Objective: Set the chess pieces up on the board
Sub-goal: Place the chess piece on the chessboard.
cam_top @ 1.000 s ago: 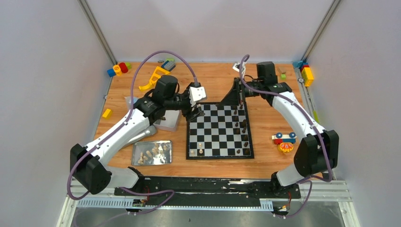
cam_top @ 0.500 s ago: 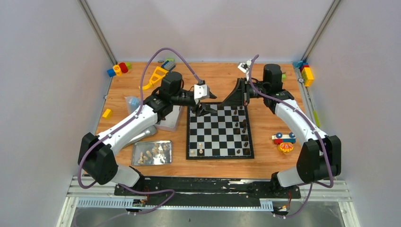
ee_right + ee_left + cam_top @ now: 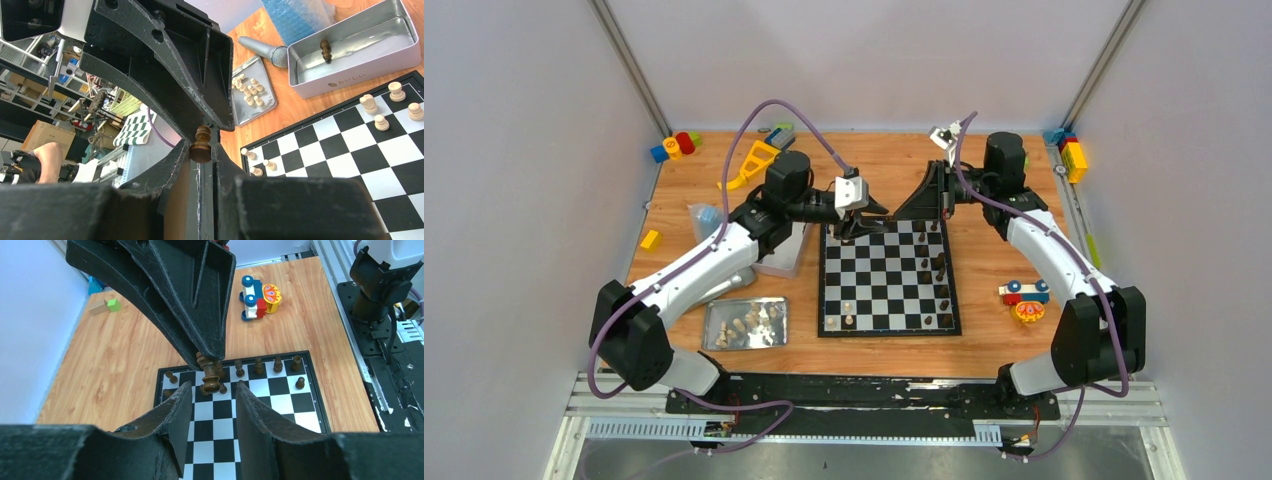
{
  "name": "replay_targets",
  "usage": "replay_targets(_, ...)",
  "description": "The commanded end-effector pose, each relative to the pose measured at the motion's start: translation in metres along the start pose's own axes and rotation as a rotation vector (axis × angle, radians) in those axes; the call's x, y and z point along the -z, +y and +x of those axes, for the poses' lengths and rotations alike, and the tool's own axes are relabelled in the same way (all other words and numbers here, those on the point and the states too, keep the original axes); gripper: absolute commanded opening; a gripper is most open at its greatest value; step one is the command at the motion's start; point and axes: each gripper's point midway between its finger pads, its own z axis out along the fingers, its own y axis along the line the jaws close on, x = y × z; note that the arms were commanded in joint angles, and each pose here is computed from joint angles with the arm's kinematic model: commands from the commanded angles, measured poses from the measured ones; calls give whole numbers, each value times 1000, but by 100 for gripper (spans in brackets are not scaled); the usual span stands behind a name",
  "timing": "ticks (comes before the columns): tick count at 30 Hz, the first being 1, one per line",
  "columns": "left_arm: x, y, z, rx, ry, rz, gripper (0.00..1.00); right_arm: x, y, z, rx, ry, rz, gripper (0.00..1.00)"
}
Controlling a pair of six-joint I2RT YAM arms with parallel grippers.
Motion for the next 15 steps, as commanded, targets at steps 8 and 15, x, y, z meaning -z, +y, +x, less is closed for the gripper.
replay_targets(8,-3,2,-20,-21,-42,1,39,2,3,-2,34,0,-21,0)
replay_targets(15,-5,0,-21,-26,-33,16,33,2,3,-2,36,-1,-18,0)
